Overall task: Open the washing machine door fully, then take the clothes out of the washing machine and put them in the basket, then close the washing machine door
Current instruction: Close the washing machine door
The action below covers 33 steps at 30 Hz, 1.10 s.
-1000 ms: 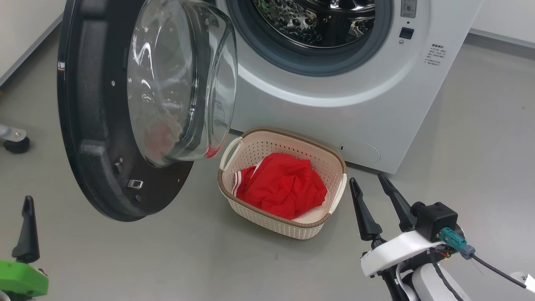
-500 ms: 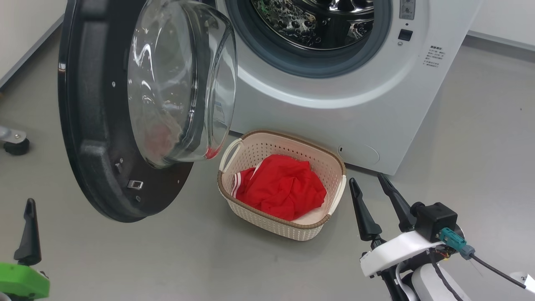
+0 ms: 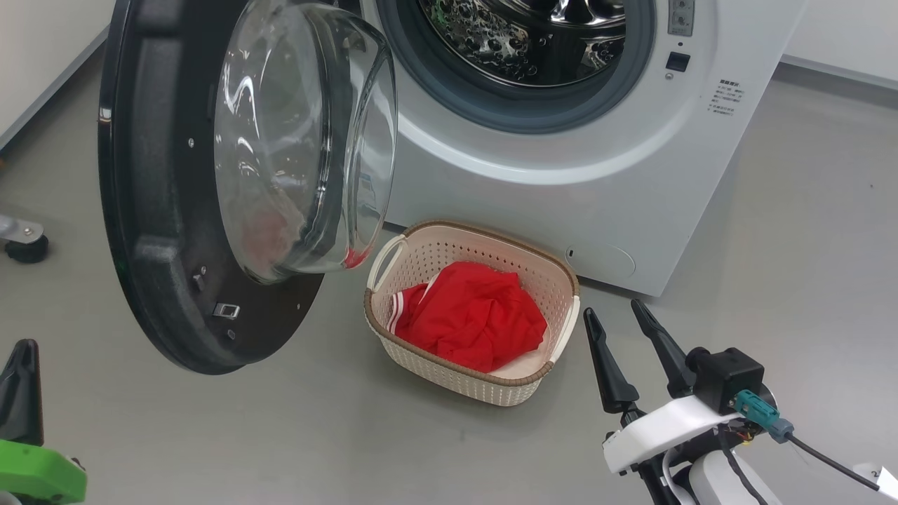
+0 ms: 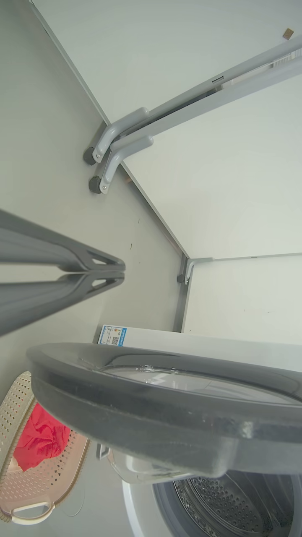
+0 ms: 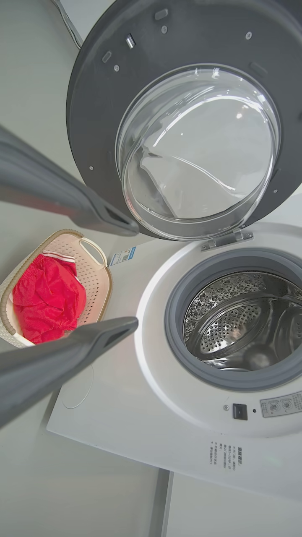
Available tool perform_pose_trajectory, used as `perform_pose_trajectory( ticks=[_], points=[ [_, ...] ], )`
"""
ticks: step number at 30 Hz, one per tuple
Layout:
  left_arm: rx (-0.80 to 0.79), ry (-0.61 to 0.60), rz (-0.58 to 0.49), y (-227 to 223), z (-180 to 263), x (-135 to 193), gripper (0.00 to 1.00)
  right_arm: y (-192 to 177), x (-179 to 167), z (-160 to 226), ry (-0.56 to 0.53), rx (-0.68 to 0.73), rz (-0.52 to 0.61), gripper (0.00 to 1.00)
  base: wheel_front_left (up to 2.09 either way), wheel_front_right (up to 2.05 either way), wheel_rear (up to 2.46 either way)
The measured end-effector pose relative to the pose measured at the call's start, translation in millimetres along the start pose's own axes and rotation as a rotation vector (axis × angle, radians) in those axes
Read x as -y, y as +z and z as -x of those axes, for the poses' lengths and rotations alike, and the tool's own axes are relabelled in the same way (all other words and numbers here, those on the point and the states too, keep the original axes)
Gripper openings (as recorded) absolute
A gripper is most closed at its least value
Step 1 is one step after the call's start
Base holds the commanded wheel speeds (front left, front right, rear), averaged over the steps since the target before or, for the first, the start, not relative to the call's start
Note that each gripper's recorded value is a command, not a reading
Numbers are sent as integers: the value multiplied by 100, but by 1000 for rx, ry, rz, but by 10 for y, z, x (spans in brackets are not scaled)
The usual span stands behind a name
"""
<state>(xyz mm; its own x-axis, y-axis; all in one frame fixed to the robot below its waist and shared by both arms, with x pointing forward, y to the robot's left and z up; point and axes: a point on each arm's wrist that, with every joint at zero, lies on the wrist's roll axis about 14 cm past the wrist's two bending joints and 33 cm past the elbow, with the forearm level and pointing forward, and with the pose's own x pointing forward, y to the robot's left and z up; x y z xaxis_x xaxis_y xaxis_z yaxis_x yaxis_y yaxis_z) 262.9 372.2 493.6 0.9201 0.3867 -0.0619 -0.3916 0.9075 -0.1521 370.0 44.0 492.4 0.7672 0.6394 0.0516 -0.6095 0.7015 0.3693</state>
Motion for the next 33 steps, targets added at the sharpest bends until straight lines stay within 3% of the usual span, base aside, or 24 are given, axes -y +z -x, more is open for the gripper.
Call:
perform_pose_trajectory(
  ticks=[9, 20, 24, 33],
  points=[
    [-23, -5, 12, 10, -24, -23, 0, -21, 5, -3, -1, -5, -5, 100, 0, 0, 0],
    [-25, -9, 120, 223, -241, -20, 0, -57, 18, -15, -1, -12, -16, 100, 0, 0, 0],
    [-10, -33, 193, 369, -382, 60, 0, -74, 50, -18, -8, -15, -22, 100, 0, 0, 0],
    [-46, -42, 468, 395, -608, 189, 0, -80, 127, -42, -24, -13, -31, 100, 0, 0, 0]
  ],
)
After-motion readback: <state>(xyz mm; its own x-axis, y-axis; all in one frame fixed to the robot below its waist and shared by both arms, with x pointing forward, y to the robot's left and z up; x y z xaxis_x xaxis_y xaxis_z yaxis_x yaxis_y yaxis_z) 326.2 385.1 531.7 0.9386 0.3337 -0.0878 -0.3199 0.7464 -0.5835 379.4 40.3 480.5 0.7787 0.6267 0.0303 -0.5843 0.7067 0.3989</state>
